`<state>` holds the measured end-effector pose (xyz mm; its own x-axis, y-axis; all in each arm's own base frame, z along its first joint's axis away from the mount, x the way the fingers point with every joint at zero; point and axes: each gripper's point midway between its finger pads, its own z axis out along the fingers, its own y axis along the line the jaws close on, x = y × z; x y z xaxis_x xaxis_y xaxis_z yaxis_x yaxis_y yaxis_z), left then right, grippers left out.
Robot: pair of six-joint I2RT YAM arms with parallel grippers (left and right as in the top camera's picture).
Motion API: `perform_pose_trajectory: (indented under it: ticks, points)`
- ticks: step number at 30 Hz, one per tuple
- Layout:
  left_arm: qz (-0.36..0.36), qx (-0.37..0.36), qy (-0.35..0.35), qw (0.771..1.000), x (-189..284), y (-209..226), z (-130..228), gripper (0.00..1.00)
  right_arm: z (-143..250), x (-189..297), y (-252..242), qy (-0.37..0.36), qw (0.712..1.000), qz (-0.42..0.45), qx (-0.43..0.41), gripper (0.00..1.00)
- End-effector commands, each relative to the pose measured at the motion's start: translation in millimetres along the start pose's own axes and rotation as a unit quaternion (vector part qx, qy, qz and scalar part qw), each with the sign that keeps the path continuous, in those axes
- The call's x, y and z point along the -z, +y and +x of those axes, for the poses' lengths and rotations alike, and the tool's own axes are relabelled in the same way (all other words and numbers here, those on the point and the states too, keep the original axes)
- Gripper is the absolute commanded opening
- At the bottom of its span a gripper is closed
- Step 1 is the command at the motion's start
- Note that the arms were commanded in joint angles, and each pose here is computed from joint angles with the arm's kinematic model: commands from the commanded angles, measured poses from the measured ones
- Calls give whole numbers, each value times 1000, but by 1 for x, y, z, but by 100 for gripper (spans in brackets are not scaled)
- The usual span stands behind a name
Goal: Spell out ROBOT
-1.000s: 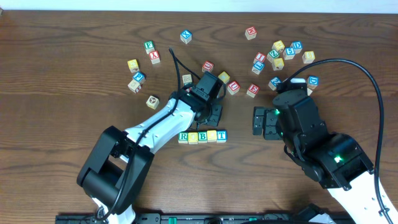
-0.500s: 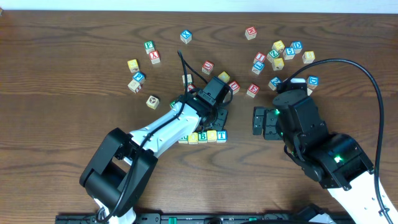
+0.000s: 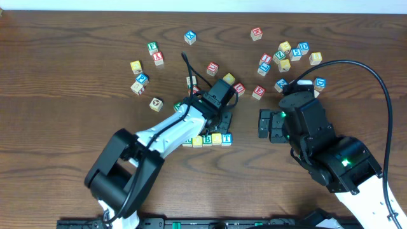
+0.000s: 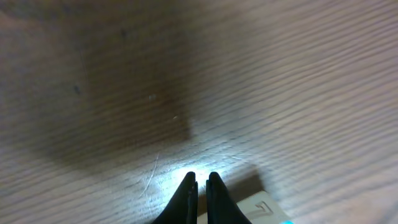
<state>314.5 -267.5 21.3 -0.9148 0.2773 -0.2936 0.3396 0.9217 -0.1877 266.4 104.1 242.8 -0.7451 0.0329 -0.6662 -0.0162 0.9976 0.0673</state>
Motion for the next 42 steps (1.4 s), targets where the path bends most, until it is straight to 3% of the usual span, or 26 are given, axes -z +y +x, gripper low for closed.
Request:
perform_pose_trajectory:
  ticks: [1, 42]
  points:
    - [-14, 9, 18, 1000, -15, 7, 7, 7, 1, 0, -2, 0, 1000, 4, 2, 99]
    - [-7, 20, 42, 999, -17, 5, 18, 7, 1, 0, -2, 0, 1000, 4, 2, 99]
